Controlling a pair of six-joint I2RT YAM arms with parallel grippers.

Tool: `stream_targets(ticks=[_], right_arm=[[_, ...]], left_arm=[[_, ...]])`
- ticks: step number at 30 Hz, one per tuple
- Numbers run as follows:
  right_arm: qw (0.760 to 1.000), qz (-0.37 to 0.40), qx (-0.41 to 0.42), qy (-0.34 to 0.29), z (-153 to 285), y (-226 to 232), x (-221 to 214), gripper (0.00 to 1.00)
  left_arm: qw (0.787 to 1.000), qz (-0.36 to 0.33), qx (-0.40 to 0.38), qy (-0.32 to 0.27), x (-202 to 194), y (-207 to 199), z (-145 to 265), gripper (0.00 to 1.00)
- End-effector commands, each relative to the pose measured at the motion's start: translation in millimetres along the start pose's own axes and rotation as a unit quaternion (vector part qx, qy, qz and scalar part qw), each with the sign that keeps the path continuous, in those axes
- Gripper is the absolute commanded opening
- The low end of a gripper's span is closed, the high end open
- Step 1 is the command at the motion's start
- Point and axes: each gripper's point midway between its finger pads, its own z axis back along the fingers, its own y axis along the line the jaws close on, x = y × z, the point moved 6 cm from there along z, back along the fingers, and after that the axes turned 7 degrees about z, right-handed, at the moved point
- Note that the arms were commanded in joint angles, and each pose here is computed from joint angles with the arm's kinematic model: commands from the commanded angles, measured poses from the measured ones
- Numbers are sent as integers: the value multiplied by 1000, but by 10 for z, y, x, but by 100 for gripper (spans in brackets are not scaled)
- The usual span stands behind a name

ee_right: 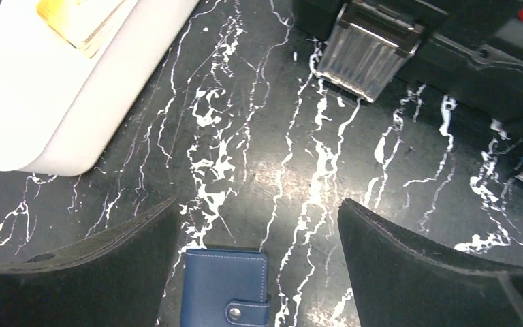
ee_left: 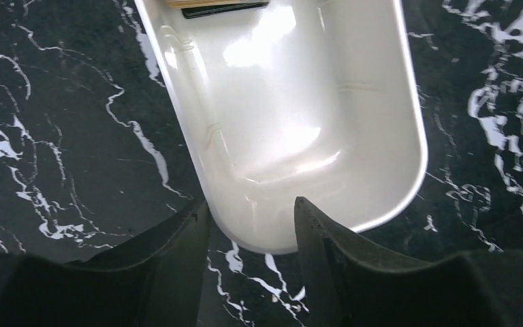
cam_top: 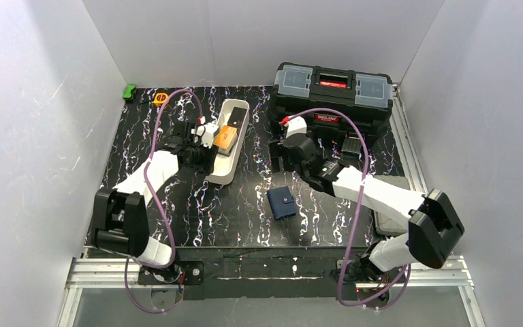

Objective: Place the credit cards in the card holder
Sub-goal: Move the storage box to the center of the board.

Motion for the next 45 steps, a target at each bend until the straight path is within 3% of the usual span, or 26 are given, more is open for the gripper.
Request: stream_targets(ticks=[1, 6, 11, 14, 16, 17, 23, 32, 36, 40, 45], right_arm=[[1000, -14, 21, -13, -93, 173, 182, 92], [999, -4, 41, -1, -204, 333, 120, 94], [998, -1, 64, 2, -377, 543, 230, 94], [997, 1, 76, 2, -522, 692, 348, 94], [997, 5, 81, 4, -625, 793, 427, 94], [997, 8, 83, 7, -680, 844, 447, 94], [994, 24, 104, 32, -915, 1137, 466, 94], [989, 63, 107, 86, -1047, 1232, 140, 90], [986, 74, 111, 100, -1039, 1218, 51, 83], [986, 98, 96, 98, -1020, 1140, 36, 66], [986, 122, 73, 87, -979, 980, 53, 57]], left_arm=[[998, -3, -55, 8, -138, -220, 155, 47], [998, 3, -65, 15, -231, -283, 220, 50], [997, 18, -72, 7, -65, -341, 450, 64], [996, 33, -77, -6, 110, -352, 674, 80], [994, 61, -87, -25, 236, -295, 832, 97], [992, 79, -88, -32, 282, -244, 905, 98], [982, 163, -77, -60, 366, 151, 1225, 98], [978, 189, -40, -83, 353, 472, 1486, 98], [977, 190, -39, -92, 394, 489, 1509, 98], [976, 190, -43, -98, 427, 475, 1529, 98], [976, 188, -44, -98, 431, 476, 1535, 98]])
